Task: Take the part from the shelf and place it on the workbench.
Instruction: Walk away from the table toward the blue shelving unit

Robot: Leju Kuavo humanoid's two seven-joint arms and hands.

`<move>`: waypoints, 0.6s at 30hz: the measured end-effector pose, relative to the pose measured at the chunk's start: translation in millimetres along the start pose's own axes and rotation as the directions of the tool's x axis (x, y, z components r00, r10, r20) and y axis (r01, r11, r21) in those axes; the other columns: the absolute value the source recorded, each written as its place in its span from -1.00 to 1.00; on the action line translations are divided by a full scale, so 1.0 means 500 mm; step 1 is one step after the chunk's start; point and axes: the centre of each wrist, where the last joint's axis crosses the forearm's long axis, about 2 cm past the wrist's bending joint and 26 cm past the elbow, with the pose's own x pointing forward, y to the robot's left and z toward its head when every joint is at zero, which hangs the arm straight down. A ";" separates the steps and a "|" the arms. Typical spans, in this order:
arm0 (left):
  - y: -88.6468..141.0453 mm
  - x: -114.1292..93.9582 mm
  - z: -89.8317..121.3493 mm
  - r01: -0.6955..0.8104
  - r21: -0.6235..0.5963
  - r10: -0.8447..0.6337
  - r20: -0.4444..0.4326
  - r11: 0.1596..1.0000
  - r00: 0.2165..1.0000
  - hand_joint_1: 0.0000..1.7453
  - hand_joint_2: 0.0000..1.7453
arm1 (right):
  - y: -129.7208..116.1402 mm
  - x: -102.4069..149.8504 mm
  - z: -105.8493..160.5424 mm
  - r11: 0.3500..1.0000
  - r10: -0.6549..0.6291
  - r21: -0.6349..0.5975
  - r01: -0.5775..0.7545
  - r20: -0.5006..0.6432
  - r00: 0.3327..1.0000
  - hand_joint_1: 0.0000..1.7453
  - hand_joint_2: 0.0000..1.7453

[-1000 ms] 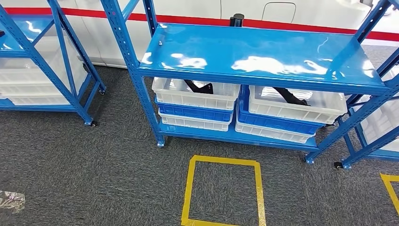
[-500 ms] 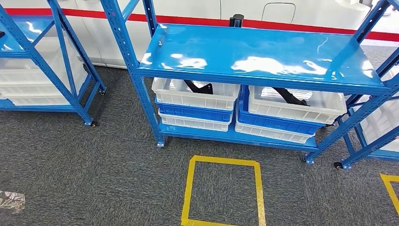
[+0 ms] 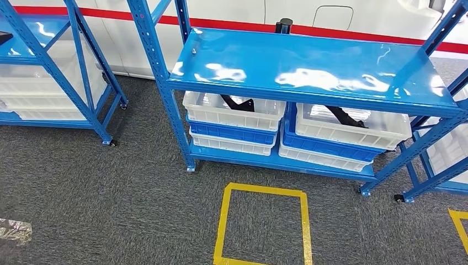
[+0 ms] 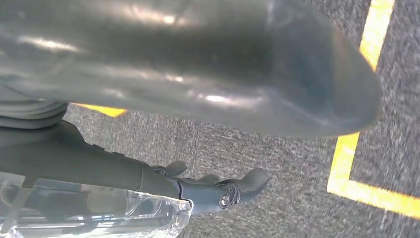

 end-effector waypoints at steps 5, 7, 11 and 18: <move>0.003 -0.001 -0.001 0.002 0.002 -0.002 -0.001 1.000 1.000 -1.00 -1.00 | 0.001 0.003 0.000 1.000 -0.008 0.001 0.008 0.005 1.000 -1.00 -1.00; 0.004 -0.001 -0.001 0.002 0.003 -0.002 -0.001 1.000 1.000 -1.00 -1.00 | 0.001 0.002 0.000 1.000 -0.008 0.001 0.008 0.003 1.000 -1.00 -1.00; 0.004 -0.002 -0.001 0.001 0.003 -0.001 -0.002 1.000 1.000 -1.00 -1.00 | 0.002 0.002 0.000 1.000 -0.007 0.001 0.007 0.005 1.000 -1.00 -1.00; 0.005 -0.004 0.000 -0.004 0.000 0.004 -0.006 1.000 1.000 -1.00 -0.50 | 0.003 0.002 0.000 1.000 0.000 -0.009 0.000 0.005 1.000 -1.00 -1.00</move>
